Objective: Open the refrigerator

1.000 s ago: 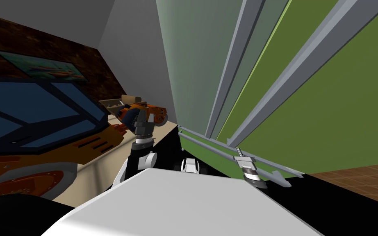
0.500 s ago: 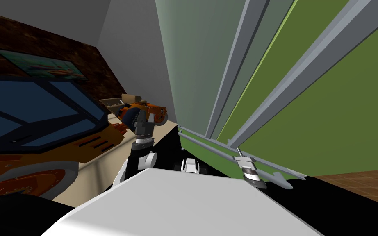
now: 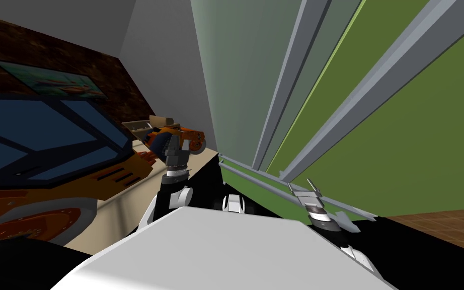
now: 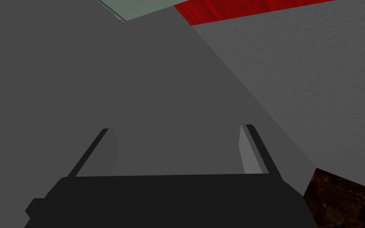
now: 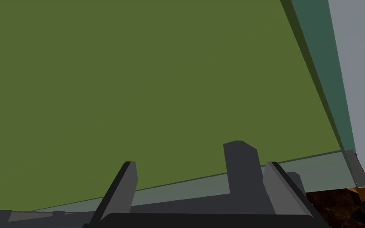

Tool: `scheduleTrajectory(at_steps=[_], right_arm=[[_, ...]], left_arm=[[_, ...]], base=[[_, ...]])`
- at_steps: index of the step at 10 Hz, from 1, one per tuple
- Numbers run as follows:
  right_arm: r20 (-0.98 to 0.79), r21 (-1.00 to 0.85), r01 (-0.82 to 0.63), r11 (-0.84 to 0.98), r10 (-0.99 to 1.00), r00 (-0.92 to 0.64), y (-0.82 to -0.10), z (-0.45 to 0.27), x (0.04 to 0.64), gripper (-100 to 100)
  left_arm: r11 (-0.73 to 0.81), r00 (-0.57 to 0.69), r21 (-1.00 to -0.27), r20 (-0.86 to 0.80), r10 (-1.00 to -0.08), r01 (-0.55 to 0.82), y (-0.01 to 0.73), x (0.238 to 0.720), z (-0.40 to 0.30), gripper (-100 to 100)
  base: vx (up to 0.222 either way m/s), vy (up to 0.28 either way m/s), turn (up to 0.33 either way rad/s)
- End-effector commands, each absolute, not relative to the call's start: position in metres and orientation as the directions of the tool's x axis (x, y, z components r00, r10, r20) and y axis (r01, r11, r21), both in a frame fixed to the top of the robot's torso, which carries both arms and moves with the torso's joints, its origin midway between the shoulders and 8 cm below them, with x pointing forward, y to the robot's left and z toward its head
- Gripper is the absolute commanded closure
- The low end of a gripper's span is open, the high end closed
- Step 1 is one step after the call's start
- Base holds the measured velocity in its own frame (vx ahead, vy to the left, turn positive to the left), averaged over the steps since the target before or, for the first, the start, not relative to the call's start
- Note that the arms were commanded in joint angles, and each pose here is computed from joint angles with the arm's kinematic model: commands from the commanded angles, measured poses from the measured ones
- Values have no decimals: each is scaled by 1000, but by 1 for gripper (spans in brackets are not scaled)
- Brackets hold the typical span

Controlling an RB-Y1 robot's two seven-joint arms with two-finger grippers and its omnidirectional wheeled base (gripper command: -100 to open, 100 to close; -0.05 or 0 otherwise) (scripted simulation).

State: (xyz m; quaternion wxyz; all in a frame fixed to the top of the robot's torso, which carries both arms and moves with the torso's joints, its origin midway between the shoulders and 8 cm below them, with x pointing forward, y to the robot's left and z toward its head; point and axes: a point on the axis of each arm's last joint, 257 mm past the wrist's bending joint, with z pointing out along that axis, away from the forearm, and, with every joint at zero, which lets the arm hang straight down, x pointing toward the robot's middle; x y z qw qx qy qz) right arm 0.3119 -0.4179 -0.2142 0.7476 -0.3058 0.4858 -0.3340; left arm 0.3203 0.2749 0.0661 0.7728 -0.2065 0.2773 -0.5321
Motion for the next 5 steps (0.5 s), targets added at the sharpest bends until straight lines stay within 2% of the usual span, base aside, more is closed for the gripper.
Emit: scheduleTrajectory(at_steps=[1, 5], right_arm=[[-493, -806, 185, 562, -811, 316, -427, -206, 315, -100], [-581, -738, 194, 646, -755, 304, -416, -211, 322, -100]], left_arm=[[348, 280, -614, -209, -937, 708, 275, 320, 66, 0], [348, 280, -614, -209, -937, 708, 275, 320, 66, 0]], base=[[1, 18, 4], [-4, 69, 23]])
